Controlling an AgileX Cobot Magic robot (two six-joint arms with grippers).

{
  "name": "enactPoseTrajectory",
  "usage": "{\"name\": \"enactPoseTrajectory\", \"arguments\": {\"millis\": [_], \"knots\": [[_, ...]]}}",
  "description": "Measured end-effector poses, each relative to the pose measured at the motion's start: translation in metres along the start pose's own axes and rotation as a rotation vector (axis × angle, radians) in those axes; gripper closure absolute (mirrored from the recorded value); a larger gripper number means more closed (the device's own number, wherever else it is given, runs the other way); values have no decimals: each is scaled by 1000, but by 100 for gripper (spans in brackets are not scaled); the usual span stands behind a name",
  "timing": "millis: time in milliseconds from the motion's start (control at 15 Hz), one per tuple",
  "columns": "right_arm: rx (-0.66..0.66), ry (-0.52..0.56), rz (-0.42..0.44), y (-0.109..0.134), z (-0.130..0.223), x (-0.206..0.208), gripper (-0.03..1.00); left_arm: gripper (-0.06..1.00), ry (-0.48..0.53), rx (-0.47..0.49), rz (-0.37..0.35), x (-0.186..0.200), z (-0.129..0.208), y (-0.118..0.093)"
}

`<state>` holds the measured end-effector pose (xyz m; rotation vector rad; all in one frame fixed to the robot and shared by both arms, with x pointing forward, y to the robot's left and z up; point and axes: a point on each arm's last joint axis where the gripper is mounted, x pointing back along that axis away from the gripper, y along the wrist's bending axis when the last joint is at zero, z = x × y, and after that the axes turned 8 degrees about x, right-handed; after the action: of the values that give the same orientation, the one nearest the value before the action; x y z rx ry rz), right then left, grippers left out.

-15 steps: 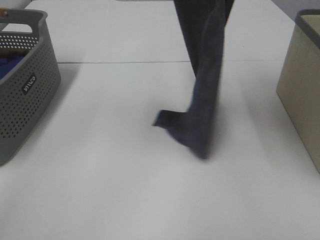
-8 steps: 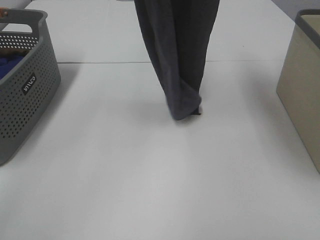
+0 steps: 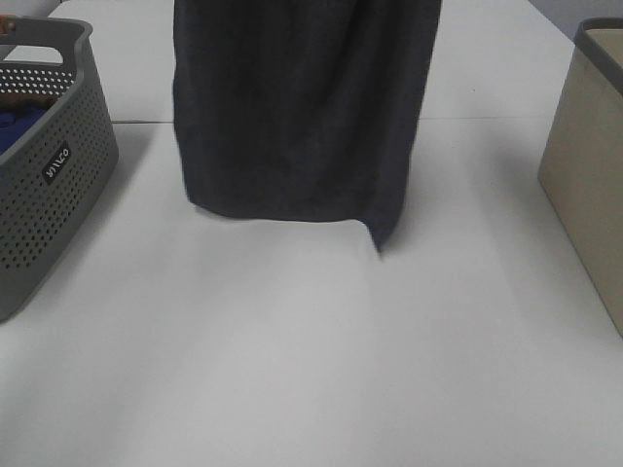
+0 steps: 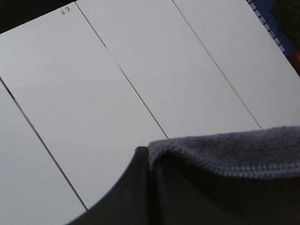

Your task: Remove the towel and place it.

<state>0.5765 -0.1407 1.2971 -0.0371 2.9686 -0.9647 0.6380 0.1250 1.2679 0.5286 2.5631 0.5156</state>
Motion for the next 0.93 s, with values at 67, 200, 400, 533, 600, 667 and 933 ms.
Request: {"name": "enactPoseTrajectory", "arguments": {"millis": [67, 200, 400, 533, 600, 667, 933], "knots": [[-23, -39, -6, 0, 0, -6, 96, 94, -25, 5, -12, -3, 11, 6], [-42, -87, -22, 5, 4, -19, 96, 94, -62, 14, -26, -6, 27, 13], [-76, -142, -63, 20, 23, -54, 96, 94, -125, 44, -51, -14, 62, 19], [-106, -182, -69, 22, 33, -77, 96, 94, -177, 61, -99, -26, 73, 23], [-119, -201, -63, 21, 36, -87, 96, 94, -204, 53, -123, -34, 77, 25], [-132, -227, -53, 20, 37, -97, 96, 94, -225, 37, -140, -43, 84, 25], [-257, -368, -36, 10, 37, -126, 96, 94, -267, 12, -224, -65, 110, 34]]}}
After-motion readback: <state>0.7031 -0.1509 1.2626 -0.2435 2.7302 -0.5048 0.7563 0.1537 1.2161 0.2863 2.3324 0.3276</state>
